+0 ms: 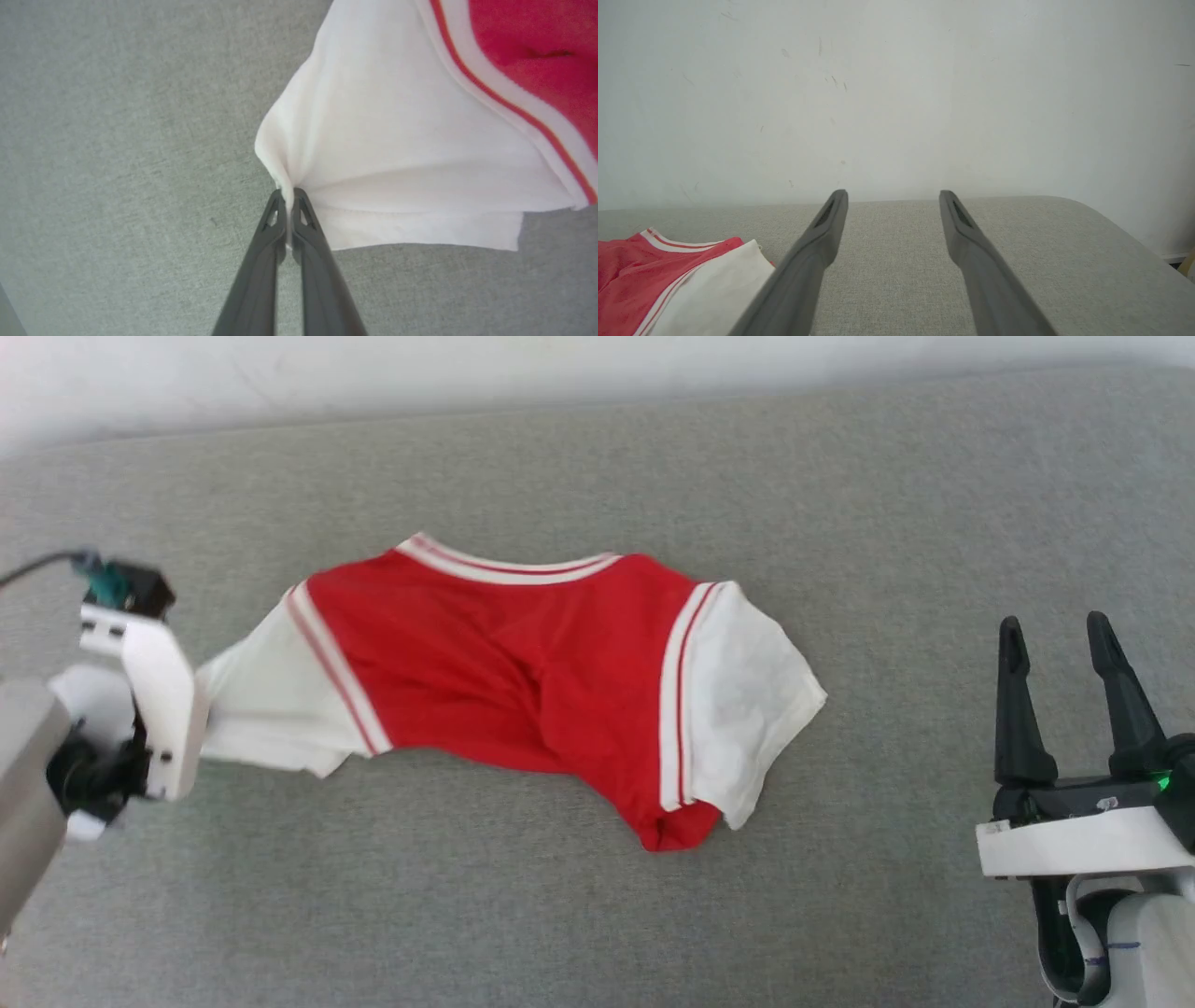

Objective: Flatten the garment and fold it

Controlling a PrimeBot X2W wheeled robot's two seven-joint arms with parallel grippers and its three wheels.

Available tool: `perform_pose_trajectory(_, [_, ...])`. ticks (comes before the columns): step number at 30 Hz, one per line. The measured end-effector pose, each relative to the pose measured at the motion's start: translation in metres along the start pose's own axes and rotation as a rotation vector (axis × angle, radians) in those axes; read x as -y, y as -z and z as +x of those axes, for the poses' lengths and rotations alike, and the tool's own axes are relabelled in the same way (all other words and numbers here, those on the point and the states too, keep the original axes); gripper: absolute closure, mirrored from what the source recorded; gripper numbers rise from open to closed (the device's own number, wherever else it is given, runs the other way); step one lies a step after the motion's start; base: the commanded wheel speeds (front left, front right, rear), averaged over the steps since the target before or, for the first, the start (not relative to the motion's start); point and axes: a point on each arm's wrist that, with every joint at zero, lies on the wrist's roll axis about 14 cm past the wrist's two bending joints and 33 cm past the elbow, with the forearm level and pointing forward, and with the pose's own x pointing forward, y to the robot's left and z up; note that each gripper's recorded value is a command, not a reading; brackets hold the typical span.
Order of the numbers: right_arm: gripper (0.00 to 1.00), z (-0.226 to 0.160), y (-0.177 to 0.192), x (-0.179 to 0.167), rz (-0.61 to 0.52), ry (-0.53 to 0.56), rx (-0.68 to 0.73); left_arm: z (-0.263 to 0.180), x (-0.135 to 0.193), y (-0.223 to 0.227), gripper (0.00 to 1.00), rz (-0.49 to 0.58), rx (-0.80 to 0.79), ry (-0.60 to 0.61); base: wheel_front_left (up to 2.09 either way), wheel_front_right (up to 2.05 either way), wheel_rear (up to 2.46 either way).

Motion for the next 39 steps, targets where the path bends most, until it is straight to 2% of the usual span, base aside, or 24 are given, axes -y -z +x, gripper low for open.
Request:
perform_pose_trajectory(4, [0.0, 0.001, -0.002, -0.009, -0.001, -0.027, 0.006, -0.003, -0.013, 0.031, 1.0, -0.078, -0.02, -0.039, 0.0, 0.0, 0.0])
perform_pose_trajectory(5, [0.0, 0.0, -0.002, -0.011, -0.002, -0.032, 0.005, -0.003, -0.014, 0.032, 0.58, -0.097, 0.002, -0.045, 0.0, 0.0, 0.0])
perform_pose_trajectory(6, [0.0, 0.0, -0.002, -0.012, -0.005, -0.036, 0.005, -0.002, -0.012, 0.03, 0.0, -0.103, 0.029, -0.047, 0.0, 0.0, 0.0])
perform_pose_trajectory(11, [0.0, 0.0, -0.013, -0.021, -0.06, -0.07, 0.031, -0.015, -0.009, -0.005, 0.0, -0.102, 0.287, -0.075, 0.0, 0.0, 0.0])
perform_pose_trajectory(17, [0.0, 0.015, -0.057, -0.035, -0.169, -0.11, 0.165, -0.071, -0.033, -0.059, 0.0, -0.067, 0.746, -0.248, 0.0, 0.0, 0.0])
perform_pose_trajectory(20, [0.0, 0.028, -0.079, -0.051, -0.219, -0.168, 0.236, -0.093, -0.038, -0.066, 0.0, -0.124, 0.859, -0.318, 0.0, 0.0, 0.0])
perform_pose_trajectory(22, [0.0, 0.038, -0.09, -0.061, -0.26, -0.221, 0.272, -0.123, -0.039, -0.085, 0.0, -0.151, 0.983, -0.371, 0.0, 0.0, 0.0])
perform_pose_trajectory(25, [0.0, 0.048, -0.082, -0.075, -0.339, -0.33, 0.251, -0.16, -0.032, -0.09, 0.0, -0.187, 1.133, -0.43, 0.0, 0.0, 0.0])
perform_pose_trajectory(28, [0.0, 0.054, -0.06, -0.086, -0.406, -0.443, 0.18, -0.171, -0.021, -0.063, 0.0, -0.223, 1.182, -0.487, 0.0, 0.0, 0.0])
perform_pose_trajectory(31, [0.0, 0.059, -0.036, -0.096, -0.461, -0.541, 0.037, -0.177, -0.01, -0.042, 0.0, -0.243, 1.211, -0.522, 0.0, 0.0, 0.0])
perform_pose_trajectory(35, [0.0, 0.056, 0.008, -0.098, -0.517, -0.636, -0.274, -0.174, 0.0, -0.018, 0.0, -0.286, 1.201, -0.554, 0.0, 0.0, 0.0])
perform_pose_trajectory(39, [0.0, 0.043, 0.045, -0.093, -0.519, -0.687, -0.614, -0.165, 0.009, -0.006, 0.0, -0.302, 1.185, -0.559, 0.0, 0.0, 0.0])
